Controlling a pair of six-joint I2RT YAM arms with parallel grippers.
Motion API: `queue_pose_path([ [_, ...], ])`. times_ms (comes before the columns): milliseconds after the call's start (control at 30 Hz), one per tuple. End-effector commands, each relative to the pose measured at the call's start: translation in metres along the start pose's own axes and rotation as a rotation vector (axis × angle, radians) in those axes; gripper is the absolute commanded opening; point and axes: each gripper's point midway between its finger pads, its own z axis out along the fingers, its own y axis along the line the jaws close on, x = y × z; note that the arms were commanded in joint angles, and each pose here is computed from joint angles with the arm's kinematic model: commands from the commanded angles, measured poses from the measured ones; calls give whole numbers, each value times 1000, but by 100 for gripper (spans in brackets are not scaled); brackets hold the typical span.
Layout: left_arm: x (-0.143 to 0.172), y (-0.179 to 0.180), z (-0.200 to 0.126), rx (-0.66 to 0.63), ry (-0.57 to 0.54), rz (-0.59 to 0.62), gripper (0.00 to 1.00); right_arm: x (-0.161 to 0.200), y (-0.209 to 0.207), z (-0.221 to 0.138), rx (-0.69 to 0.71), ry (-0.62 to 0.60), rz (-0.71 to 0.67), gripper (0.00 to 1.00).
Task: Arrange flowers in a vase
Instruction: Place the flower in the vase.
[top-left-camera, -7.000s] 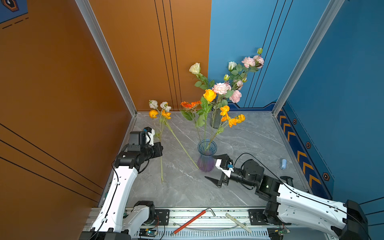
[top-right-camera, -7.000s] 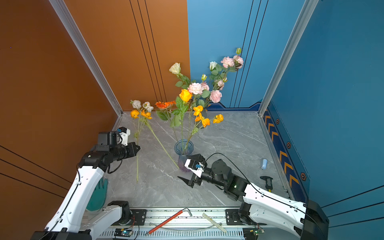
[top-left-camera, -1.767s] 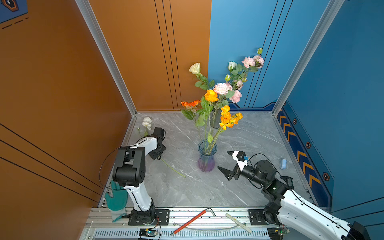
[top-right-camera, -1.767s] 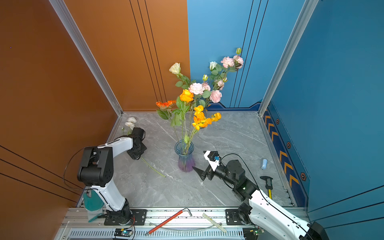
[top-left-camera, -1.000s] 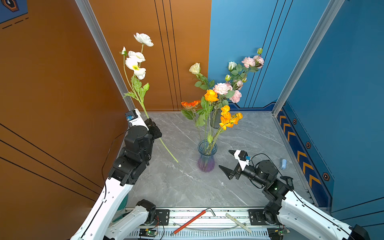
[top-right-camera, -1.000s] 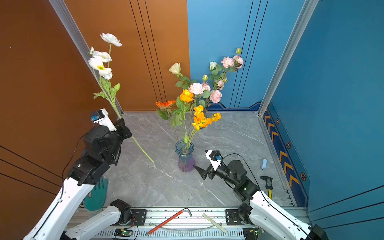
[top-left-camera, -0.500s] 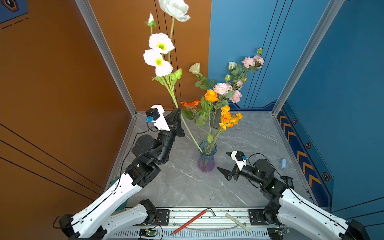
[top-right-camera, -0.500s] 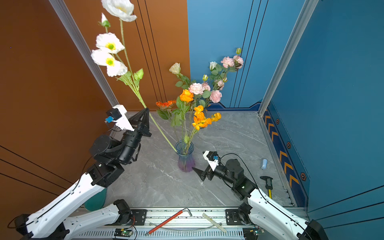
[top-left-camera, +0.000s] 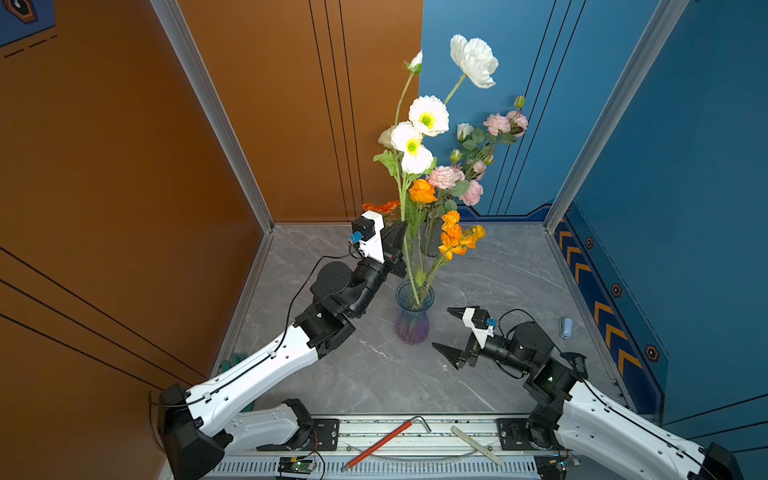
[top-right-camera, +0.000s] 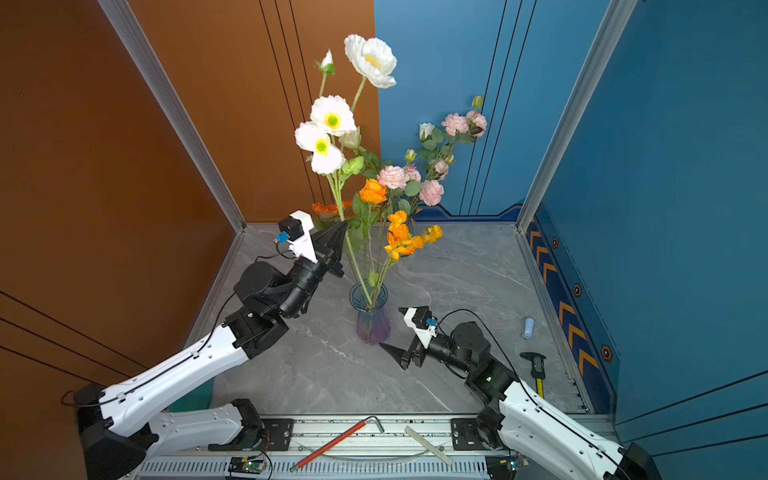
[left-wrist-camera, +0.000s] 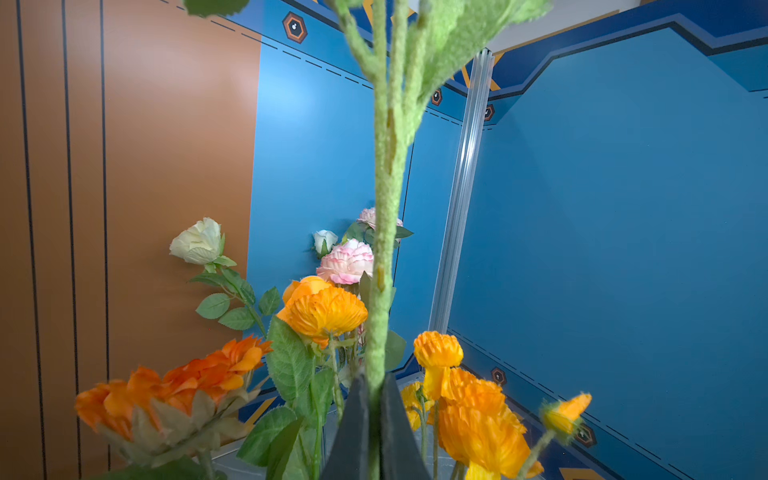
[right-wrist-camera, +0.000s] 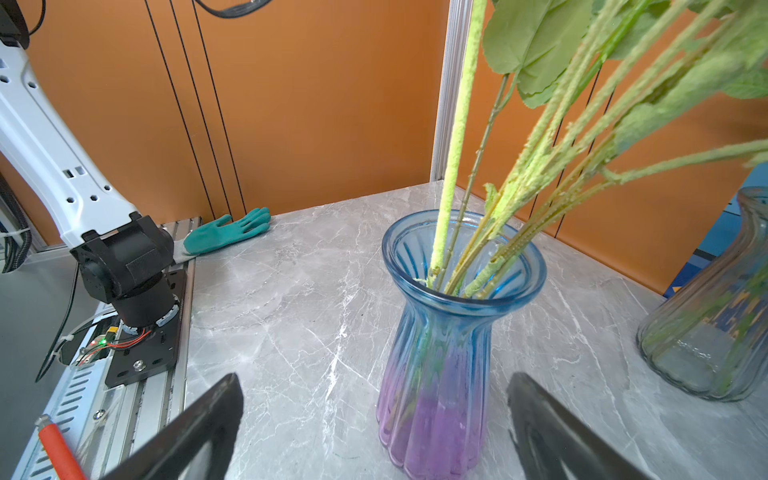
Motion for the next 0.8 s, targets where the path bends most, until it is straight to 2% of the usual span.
queue_pose_path([
  [0, 8, -13, -6, 83, -32, 23, 0, -13, 2, 0, -8, -32, -26, 100],
  [200, 35, -10, -23, 84, -50, 45, 0, -10, 1, 2, -7, -20, -23, 100],
  [433, 70, -6, -36, 85, -16, 42, 0, -7, 0, 4, -3, -10, -24, 100],
  [767, 117, -16, -55, 127, 78, -6, 8, -5, -3, 5, 8, -1, -23, 100],
])
